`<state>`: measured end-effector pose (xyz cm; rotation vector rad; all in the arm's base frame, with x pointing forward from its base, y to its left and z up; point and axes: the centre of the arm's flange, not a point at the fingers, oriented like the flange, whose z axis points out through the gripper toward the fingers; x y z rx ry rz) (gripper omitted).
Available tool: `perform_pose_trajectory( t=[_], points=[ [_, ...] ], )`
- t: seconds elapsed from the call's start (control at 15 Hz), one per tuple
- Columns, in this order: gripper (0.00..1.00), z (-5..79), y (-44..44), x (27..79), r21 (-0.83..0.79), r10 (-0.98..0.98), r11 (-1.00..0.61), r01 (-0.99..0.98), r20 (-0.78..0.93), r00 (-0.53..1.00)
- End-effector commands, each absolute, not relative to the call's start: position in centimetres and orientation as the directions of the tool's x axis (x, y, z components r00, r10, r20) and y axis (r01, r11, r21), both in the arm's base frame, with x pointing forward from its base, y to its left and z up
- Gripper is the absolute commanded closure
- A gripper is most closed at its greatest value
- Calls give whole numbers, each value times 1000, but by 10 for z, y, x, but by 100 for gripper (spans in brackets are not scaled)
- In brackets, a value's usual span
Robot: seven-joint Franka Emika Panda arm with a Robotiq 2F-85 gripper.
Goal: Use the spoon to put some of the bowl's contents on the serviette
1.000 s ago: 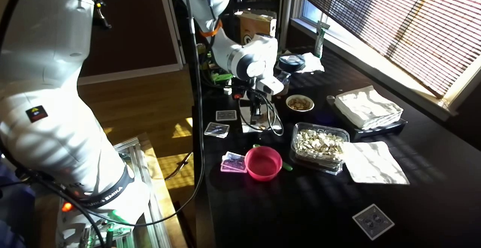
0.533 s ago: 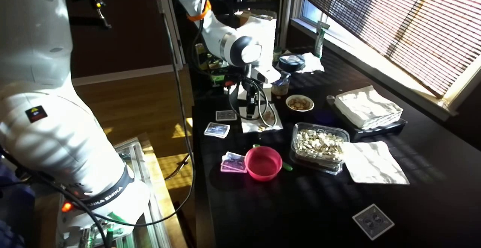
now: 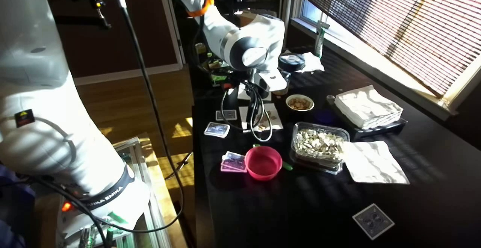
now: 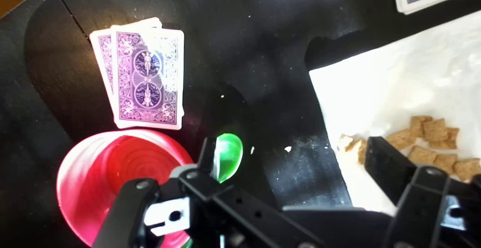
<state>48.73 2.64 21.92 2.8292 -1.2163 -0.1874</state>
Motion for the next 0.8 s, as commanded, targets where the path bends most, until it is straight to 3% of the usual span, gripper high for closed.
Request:
perform_pose_trajectory(
  t=[0.0, 0.27, 0.73],
  points=[
    [0, 218, 19, 486, 93, -733, -680, -727, -91, 674],
    [0, 201, 18, 488, 122, -764, -645, -754, -108, 636],
    [0, 175, -8, 488, 107, -873, -483, -869, 19, 488]
  ],
)
